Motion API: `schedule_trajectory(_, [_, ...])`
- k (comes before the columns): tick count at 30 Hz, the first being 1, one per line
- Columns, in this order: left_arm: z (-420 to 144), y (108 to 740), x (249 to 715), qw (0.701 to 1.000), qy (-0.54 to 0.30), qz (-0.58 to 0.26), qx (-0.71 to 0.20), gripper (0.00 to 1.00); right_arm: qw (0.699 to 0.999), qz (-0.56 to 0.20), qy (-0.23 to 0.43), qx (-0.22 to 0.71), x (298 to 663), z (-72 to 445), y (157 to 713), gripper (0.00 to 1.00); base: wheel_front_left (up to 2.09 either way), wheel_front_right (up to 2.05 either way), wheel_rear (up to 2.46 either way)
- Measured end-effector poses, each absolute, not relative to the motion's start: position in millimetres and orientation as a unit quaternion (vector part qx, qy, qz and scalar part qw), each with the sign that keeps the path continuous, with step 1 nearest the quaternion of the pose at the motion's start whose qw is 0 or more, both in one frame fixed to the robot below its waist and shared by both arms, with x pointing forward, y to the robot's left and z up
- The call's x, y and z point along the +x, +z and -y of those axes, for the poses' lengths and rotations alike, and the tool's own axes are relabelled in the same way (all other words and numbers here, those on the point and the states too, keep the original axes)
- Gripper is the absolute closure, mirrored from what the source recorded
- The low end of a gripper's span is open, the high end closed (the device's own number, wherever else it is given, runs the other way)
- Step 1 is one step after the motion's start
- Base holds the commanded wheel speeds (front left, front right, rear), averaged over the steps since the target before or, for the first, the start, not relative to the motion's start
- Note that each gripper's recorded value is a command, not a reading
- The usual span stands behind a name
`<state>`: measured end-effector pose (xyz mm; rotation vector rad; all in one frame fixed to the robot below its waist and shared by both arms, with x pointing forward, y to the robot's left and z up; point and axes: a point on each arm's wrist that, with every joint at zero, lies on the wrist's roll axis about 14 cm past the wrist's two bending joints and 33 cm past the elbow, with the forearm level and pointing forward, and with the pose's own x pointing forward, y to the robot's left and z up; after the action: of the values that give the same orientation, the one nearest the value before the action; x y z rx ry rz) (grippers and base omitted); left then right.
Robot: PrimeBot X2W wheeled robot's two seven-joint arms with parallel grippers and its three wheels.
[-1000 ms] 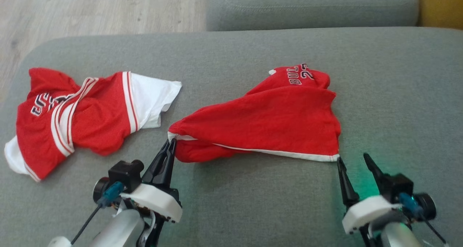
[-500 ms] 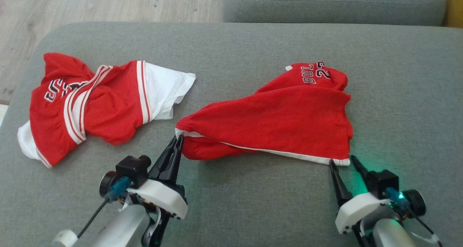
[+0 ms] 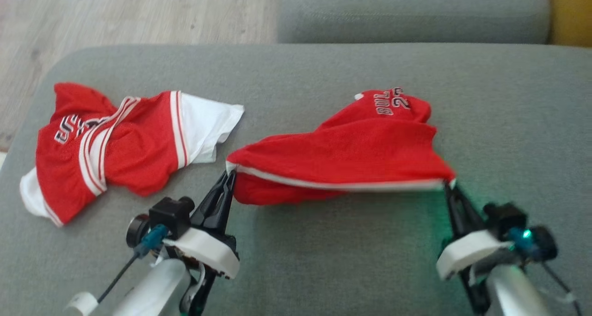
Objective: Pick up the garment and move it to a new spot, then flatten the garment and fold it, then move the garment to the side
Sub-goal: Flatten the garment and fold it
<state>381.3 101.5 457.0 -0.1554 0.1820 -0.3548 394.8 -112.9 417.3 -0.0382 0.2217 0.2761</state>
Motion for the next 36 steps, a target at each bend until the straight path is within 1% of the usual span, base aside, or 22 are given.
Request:
schedule_trajectory(4, [-94.3,490.3,385.7,0.977,-0.199,-0.041,-0.066,1.00,0.994,-0.018,0.105,-0.023,407.2,132.4,475.7,1.00,0.00,0.00,0.00])
schedule_trajectory(5, [-90.0,508.6,387.0,0.975,-0.216,-0.013,-0.055,1.00,0.996,0.027,0.085,-0.024,409.1,145.2,505.5,1.00,0.00,0.00,0.00])
schedule_trajectory(8, [-81.6,543.1,394.2,0.968,-0.248,0.034,-0.024,1.00,0.994,0.087,0.060,-0.010,408.6,162.8,545.7,1.00,0.00,0.00,0.00])
schedule_trajectory(11, [-69.4,599.5,405.9,0.956,-0.273,0.103,-0.006,1.00,0.986,0.157,0.048,-0.020,412.5,175.9,596.6,1.00,0.00,0.00,0.00])
schedule_trajectory(14, [-56.0,656.2,410.6,0.939,-0.300,0.171,0.004,1.00,0.971,0.235,0.037,-0.036,417.3,191.1,658.1,1.00,0.00,0.00,0.00])
schedule_trajectory(17, [-47.8,689.6,416.3,0.928,-0.312,0.203,0.017,1.00,0.955,0.287,0.030,-0.063,421.0,202.1,705.3,1.00,0.00,0.00,0.00])
schedule_trajectory(19, [-43.4,700.7,421.9,0.924,-0.321,0.209,0.016,1.00,0.950,0.302,0.027,-0.074,426.9,206.2,723.0,1.00,0.00,0.00,0.00])
schedule_trajectory(21, [-40.1,704.9,431.8,0.923,-0.328,0.203,0.014,1.00,0.951,0.295,0.028,-0.083,438.6,208.7,727.5,1.00,0.00,0.00,0.00])
schedule_trajectory(25, [-32.9,696.5,463.3,0.926,-0.337,0.168,0.032,1.00,0.961,0.259,0.033,-0.091,473.0,209.1,719.5,1.00,0.00,0.00,0.00])
schedule_trajectory(26, [-32.9,696.5,463.3,0.926,-0.337,0.168,0.032,1.00,0.961,0.259,0.033,-0.091,473.0,209.1,719.5,1.00,0.00,0.00,0.00])
schedule_trajectory(29, [-26.1,690.4,493.9,0.926,-0.339,0.156,0.049,1.00,0.967,0.237,0.029,-0.093,506.3,214.7,713.2,1.00,0.00,0.00,0.00])
schedule_trajectory(32, [-22.1,698.1,522.2,0.920,-0.336,0.190,0.064,1.00,0.966,0.235,0.026,-0.104,536.9,217.6,713.8,1.00,0.00,0.00,0.00])
schedule_trajectory(36, [-13.3,711.9,554.3,0.913,-0.333,0.226,0.067,1.00,0.958,0.254,0.011,-0.133,565.6,224.9,725.6,1.00,0.00,0.00,0.00])
